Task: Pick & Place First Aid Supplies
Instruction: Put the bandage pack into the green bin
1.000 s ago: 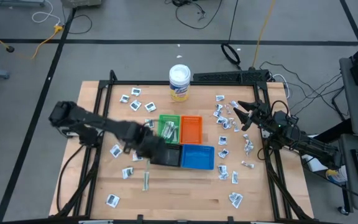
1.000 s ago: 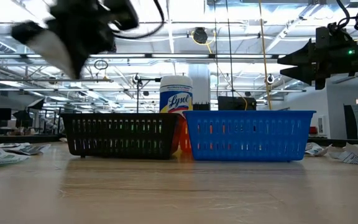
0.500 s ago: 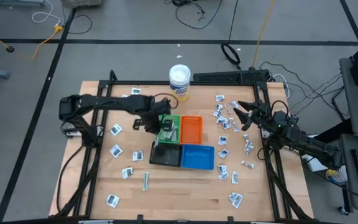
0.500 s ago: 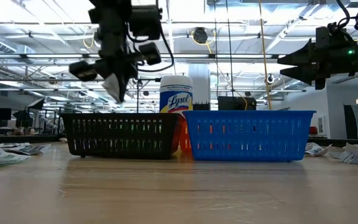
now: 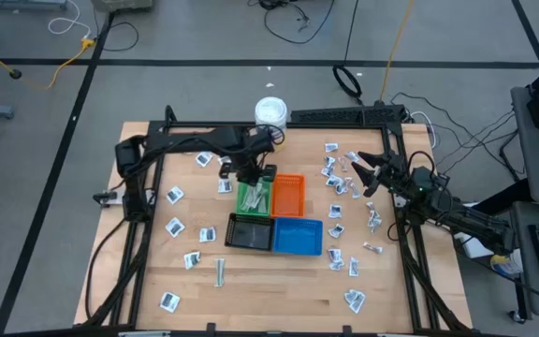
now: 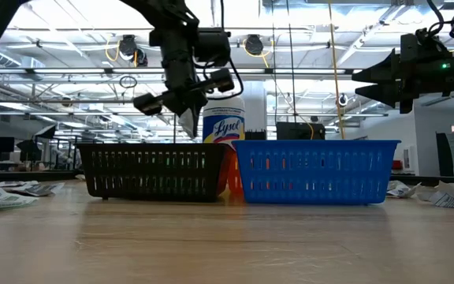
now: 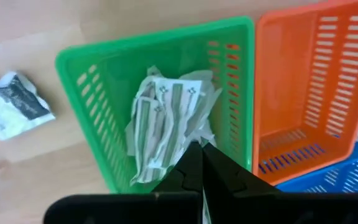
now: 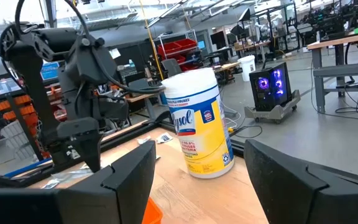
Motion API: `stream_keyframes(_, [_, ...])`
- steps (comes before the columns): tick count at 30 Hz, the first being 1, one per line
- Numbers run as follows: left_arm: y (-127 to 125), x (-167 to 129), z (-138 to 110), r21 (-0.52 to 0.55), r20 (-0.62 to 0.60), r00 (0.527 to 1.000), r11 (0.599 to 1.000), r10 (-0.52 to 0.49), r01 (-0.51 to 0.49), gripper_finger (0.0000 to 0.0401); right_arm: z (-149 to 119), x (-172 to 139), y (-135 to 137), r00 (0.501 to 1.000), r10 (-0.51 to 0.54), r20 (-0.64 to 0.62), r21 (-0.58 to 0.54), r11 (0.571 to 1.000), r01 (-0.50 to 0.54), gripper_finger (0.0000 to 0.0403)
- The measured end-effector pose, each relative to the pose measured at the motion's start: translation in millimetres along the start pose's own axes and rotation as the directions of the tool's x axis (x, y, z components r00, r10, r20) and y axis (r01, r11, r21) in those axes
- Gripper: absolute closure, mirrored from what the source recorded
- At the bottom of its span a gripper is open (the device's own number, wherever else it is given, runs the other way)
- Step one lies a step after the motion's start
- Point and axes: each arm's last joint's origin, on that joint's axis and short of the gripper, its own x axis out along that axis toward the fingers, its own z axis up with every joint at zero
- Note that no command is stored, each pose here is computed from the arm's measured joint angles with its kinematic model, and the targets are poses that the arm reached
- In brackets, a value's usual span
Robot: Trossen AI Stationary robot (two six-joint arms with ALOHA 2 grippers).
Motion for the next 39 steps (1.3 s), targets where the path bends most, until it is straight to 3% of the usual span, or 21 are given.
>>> stream_keyframes(12, [-6.6,25.1,-9.2,0.025,0.093,0.987,0.991,0.13,-0.133,0.0401,0.0,0.0,0.0,1.0,0.0,0.0,0.0,1.0,0.0,0.0161])
stream_keyframes(17, [-10.4,30.1,-13.9,0.052,0.099,0.987,0.989,0.131,-0.136,0.0385,0.0,0.0,0.0,1.0,0.0,0.0,0.0,1.0,0.0,0.0161])
stream_keyframes(22, [-10.5,30.6,-15.4,0.05,0.111,0.984,0.988,0.142,-0.148,0.0333,0.0,0.0,0.0,1.0,0.0,0.0,0.0,1.0,0.0,0.0161])
stream_keyframes(31, [-11.1,29.9,-16.9,0.029,0.119,0.982,0.989,0.143,-0.148,0.0185,0.0,0.0,0.0,1.0,0.0,0.0,0.0,1.0,0.0,0.016])
stream_keyframes(39, [-3.7,3.5,-27.9,-0.078,0.113,0.98,0.985,0.162,-0.154,0.0142,0.0,0.0,0.0,1.0,0.0,0.0,0.0,1.0,0.0,0.016])
